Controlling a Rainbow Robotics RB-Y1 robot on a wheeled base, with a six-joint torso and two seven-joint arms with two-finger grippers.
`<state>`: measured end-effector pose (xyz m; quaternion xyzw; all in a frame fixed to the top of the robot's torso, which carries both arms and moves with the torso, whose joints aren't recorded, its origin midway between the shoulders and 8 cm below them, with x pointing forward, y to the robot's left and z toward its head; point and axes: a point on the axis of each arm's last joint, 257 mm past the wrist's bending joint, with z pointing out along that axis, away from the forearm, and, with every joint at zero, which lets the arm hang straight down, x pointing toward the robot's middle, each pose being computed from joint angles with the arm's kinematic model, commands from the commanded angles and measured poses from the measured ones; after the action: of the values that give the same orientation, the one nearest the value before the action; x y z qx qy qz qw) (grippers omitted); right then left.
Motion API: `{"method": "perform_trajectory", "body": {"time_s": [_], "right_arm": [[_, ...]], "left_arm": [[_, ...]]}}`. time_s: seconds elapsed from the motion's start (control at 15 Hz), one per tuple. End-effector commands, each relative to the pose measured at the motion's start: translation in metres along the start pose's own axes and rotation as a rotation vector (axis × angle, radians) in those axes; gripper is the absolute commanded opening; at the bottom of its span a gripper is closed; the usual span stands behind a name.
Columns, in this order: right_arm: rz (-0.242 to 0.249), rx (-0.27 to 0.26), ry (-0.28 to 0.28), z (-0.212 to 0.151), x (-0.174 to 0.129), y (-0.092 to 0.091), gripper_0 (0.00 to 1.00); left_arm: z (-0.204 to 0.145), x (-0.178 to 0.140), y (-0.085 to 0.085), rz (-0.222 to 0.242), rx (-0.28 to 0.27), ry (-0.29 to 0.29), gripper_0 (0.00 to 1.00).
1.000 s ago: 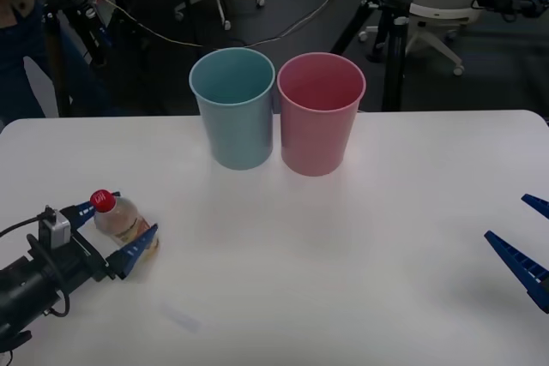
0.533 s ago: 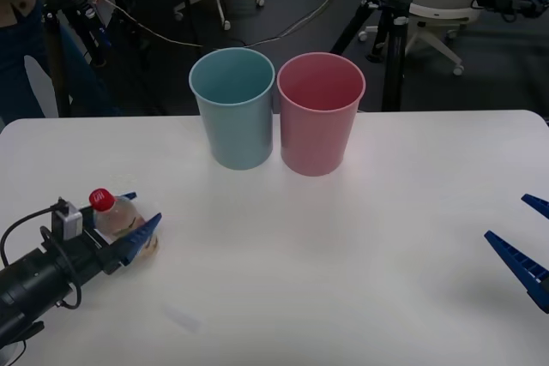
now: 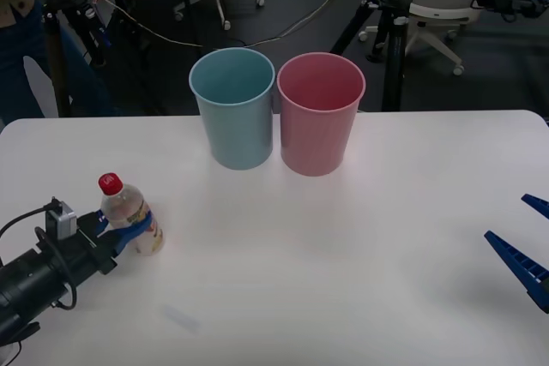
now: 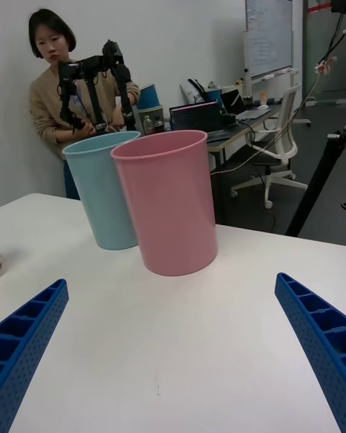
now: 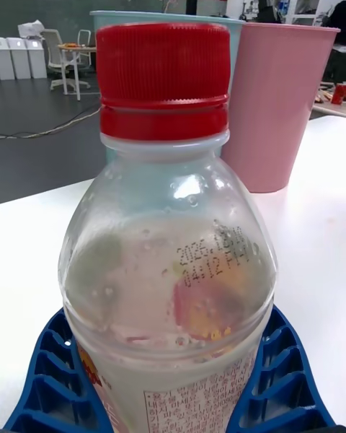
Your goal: Grasp the object on the table and drop it into the matching bin: aluminum can to the light blue bin, PET bottle to the pink bin.
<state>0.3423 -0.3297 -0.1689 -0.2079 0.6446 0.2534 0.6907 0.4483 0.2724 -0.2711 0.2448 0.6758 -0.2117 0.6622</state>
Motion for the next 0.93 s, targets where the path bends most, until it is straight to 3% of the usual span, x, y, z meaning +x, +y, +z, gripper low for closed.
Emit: {"method": "perform_trajectory", "body": {"time_s": [0.07, 0.47, 0.93], "right_arm": [[0.000, 0.000, 0.000, 0.000, 0.000, 0.000, 1.00], [0.000, 0.000, 0.000, 0.000, 0.000, 0.000, 1.00], [0.000, 0.000, 0.000, 0.000, 0.000, 0.000, 1.00]], "left_arm": [[-0.001, -0.001, -0.001, 0.000, 0.005, -0.003, 0.07], [-0.009, -0.002, -0.006, -0.005, 0.019, -0.007, 0.06], [-0.032, -0.018, -0.032, -0.002, 0.050, -0.011, 0.06]]}}
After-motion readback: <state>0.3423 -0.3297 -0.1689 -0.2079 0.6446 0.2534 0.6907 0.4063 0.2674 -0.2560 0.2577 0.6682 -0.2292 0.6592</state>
